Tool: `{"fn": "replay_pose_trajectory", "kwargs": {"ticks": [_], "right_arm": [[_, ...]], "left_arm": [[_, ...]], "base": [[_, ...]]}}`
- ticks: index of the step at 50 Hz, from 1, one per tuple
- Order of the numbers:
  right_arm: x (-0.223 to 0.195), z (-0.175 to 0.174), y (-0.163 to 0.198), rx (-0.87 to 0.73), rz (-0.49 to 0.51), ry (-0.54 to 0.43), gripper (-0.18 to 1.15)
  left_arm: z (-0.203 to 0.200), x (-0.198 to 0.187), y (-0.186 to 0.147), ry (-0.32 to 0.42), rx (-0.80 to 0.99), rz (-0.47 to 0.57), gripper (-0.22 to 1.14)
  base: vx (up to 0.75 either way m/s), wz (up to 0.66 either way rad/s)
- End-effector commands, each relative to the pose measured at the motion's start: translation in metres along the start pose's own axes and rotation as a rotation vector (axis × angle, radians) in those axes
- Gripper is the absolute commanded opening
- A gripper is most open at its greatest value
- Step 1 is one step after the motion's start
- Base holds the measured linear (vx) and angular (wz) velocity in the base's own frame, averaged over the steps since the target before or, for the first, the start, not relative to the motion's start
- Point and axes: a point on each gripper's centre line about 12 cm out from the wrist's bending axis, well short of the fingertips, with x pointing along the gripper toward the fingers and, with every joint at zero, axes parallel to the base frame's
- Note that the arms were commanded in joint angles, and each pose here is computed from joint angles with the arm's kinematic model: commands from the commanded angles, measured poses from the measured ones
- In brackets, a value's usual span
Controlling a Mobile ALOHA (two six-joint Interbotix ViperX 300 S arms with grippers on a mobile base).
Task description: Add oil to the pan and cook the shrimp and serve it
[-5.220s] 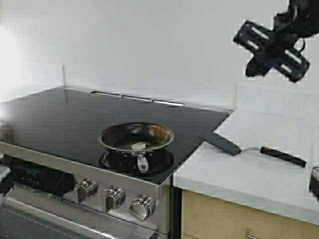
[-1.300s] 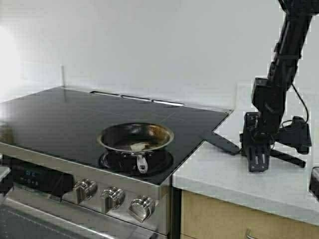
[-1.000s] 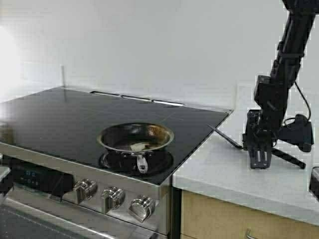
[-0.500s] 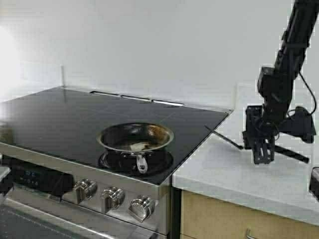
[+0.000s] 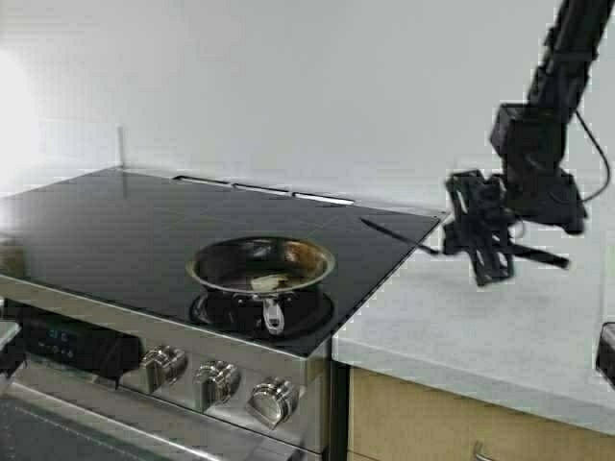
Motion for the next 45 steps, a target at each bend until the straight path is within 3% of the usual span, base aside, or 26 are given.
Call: {"fn": "replay_pose_trajectory", "kwargs": {"ticks": [1, 9, 30, 38, 45], "right_arm": [[-0.017, -0.01, 0.055, -0.06, 0.139, 0.012, 0.07], [-0.04, -0.021, 0.094, -0.291, 0.221, 0.008, 0.07], [-0.109, -0.054, 0.163, -1.044, 0.229, 0.043, 0.07], [-0.131, -0.063, 0.174, -1.208, 0.247, 0.054, 0.07], [-0.15, -0.067, 0.182, -1.259, 0.267, 0.061, 0.07]], "left_arm": [[0.007, 0.002, 0.0, -0.015, 0.003, -0.001, 0.03], [0.008, 0.002, -0.001, -0.018, 0.0, 0.0, 0.03], [0.006, 0.002, 0.0, -0.014, -0.002, 0.0, 0.03], [0.005, 0.002, 0.0, -0.009, -0.003, 0.001, 0.03], [0.003, 0.002, 0.0, -0.003, -0.018, 0.001, 0.03]], "base": [[0.0, 0.0], [0.0, 0.0], [0.0, 0.0], [0.0, 0.0], [0.0, 0.0]]}}
